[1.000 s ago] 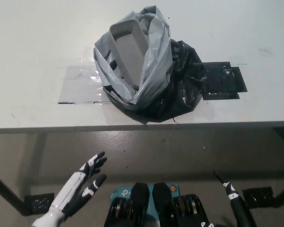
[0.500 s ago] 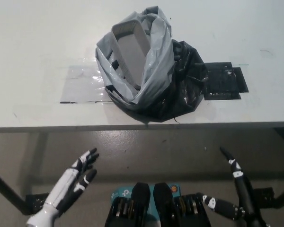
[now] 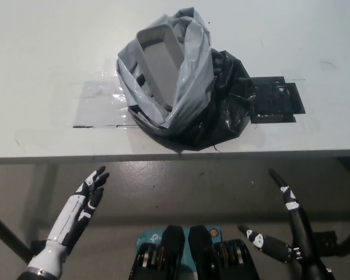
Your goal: Use the right hand to pick up a small rectangular container and put it into a plastic bag and lift the bag
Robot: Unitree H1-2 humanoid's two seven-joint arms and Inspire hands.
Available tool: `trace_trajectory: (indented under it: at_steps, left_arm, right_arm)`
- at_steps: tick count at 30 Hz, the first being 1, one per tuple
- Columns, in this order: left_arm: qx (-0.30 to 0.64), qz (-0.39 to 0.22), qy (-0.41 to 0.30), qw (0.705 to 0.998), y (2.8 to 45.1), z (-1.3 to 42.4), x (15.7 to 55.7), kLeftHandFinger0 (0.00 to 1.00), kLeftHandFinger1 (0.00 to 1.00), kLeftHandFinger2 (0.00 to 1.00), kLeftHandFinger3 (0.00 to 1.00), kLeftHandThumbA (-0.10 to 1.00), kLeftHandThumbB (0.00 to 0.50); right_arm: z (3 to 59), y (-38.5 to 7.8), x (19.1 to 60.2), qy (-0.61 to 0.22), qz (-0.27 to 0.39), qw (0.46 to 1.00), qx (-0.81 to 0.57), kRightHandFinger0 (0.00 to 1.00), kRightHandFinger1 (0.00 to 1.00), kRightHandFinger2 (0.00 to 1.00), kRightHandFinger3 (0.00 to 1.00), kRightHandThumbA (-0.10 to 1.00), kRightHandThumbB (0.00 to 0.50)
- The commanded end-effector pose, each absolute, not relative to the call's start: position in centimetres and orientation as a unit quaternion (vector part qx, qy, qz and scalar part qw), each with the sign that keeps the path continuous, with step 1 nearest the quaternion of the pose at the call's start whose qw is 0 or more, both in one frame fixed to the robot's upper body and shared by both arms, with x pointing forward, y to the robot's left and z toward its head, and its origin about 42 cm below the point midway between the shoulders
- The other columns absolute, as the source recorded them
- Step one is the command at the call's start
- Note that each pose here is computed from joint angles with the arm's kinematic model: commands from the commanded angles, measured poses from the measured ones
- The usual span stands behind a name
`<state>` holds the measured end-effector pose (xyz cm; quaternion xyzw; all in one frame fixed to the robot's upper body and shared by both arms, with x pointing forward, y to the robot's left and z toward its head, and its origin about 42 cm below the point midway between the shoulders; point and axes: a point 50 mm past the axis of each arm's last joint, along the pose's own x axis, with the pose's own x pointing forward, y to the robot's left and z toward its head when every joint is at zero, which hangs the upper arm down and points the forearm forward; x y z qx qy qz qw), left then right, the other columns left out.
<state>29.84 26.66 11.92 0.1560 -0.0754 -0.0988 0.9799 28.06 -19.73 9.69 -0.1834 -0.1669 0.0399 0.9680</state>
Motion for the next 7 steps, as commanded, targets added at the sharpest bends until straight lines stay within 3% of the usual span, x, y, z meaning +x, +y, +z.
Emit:
trace_trajectory:
  at_steps: [1, 4, 7]
  left_arm:
    - [0.150, -0.071, -0.102, 0.981, 27.4, 12.7, 29.7, 1.00, 1.00, 1.00, 1.00, 1.00, 0.153]
    - [0.151, -0.062, -0.100, 0.981, 27.7, 12.5, 29.5, 1.00, 1.00, 1.00, 1.00, 1.00, 0.167]
    - [0.150, -0.057, -0.097, 0.982, 27.9, 12.4, 29.2, 1.00, 1.00, 1.00, 1.00, 1.00, 0.173]
  right_arm:
    - [10.7, -18.7, 29.3, -0.209, 0.050, 0.963, -0.166, 1.00, 1.00, 1.00, 1.00, 0.89, 0.217]
    - [10.8, -18.4, 29.9, -0.207, 0.050, 0.961, -0.179, 1.00, 1.00, 1.00, 1.00, 0.92, 0.245]
    - [11.0, -18.1, 30.4, -0.209, 0.055, 0.960, -0.177, 1.00, 1.00, 1.00, 1.00, 0.89, 0.235]
